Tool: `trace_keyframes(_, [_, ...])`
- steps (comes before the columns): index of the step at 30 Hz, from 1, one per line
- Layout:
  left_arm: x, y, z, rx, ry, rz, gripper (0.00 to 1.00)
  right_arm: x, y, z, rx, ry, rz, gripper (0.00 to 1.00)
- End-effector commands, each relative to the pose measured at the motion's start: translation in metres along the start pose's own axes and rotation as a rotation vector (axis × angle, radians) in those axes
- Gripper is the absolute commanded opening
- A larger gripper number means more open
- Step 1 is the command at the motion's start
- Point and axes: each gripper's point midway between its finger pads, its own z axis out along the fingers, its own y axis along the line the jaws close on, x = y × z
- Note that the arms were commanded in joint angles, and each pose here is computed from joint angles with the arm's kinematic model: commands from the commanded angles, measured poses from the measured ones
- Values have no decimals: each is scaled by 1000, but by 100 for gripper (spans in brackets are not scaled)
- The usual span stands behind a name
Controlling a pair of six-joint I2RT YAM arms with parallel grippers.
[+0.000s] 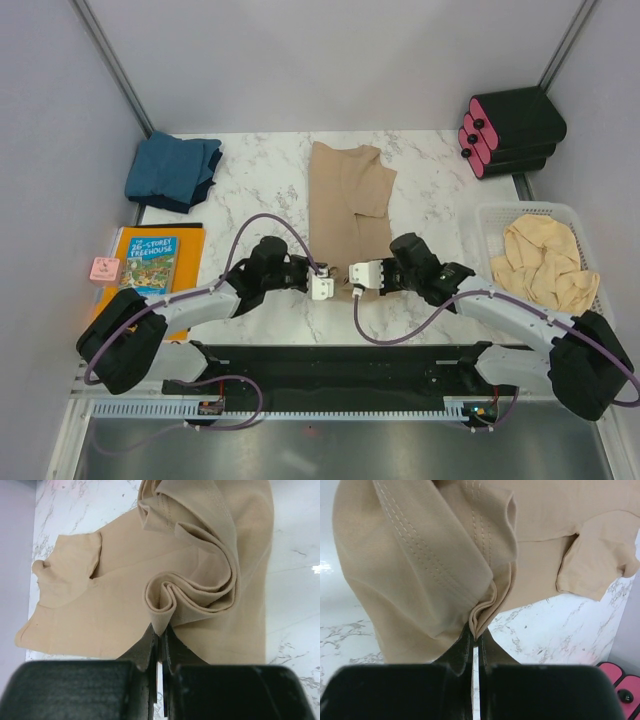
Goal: Fold and stack the t-shirts
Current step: Fold the folded rectangular tshirt in 1/3 of the way
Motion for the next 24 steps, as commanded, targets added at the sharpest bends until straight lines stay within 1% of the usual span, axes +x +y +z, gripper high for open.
trace_keyframes(1, [-11,33,5,-72,-39,-8,3,-9,-48,-1,130,-21,-2,0])
trace_keyframes(10, [-1,51,12,-99,-33,-11,4,5,-86,13,204,12,30,0])
trace_keyframes(24, [35,92,26,-156,16,-48,8,19,-110,35,223,40,48,0])
